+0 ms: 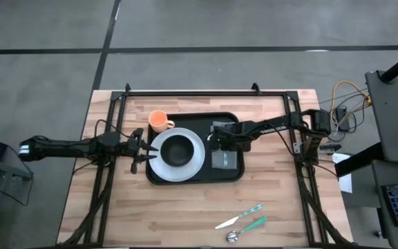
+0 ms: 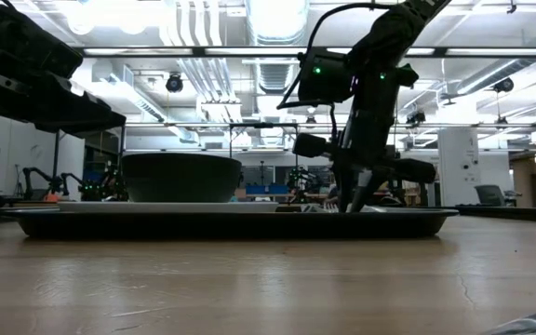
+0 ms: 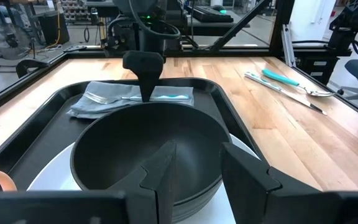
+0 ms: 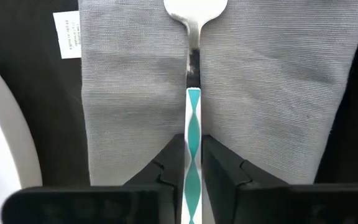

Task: Set up tray
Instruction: Put the blue fork on the gray napkin, then put the blue knife on the gray napkin

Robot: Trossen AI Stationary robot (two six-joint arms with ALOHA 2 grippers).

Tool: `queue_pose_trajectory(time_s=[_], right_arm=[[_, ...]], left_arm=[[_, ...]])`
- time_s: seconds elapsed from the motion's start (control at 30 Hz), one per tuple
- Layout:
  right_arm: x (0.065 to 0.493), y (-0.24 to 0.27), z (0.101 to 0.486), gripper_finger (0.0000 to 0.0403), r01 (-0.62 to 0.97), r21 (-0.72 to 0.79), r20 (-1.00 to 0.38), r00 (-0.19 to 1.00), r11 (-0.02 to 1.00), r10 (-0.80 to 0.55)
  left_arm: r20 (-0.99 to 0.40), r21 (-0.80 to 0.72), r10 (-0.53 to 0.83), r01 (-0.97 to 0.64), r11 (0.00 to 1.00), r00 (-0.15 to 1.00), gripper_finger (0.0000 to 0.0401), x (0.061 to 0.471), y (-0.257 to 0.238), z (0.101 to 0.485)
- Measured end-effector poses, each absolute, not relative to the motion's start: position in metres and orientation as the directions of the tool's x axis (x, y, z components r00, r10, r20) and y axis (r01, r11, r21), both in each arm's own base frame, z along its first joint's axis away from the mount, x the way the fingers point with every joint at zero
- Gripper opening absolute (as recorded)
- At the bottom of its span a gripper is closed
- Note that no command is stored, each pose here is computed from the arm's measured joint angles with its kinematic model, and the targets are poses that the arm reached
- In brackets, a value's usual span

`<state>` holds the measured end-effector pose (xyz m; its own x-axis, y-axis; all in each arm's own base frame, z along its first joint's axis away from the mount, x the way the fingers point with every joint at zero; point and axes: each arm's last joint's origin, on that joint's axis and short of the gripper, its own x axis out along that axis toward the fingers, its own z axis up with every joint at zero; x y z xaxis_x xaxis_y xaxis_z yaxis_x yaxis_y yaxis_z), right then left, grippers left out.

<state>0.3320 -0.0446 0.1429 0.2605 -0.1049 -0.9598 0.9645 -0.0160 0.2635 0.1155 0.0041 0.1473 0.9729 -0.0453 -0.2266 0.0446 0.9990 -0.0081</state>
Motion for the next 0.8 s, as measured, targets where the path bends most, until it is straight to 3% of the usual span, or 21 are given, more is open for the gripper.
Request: queue_pose_trajectory(time_s=[0.43,0.63,0.8], right_arm=[[0.332,-0.044,0.143,0.0109,0.962,0.273,-0.96,0.271,-0.02,-0.063],[0.334,-0.045,0.15,0.0125,0.956,0.292,-0.955,0.291,-0.014,-0.065],[0.342,-0.048,0.16,0.0127,0.946,0.32,-0.941,0.323,0.048,-0.1]], left_arm=[[-0.227,-0.009,-0.046,0.045,0.999,0.973,0.0105,0.115,0.004,0.147],[-0.227,-0.008,-0.046,0.045,0.999,0.973,0.0105,0.115,0.004,0.147],[-0.227,-0.009,-0.046,0.045,0.999,0.973,0.0105,0.115,0.004,0.147]])
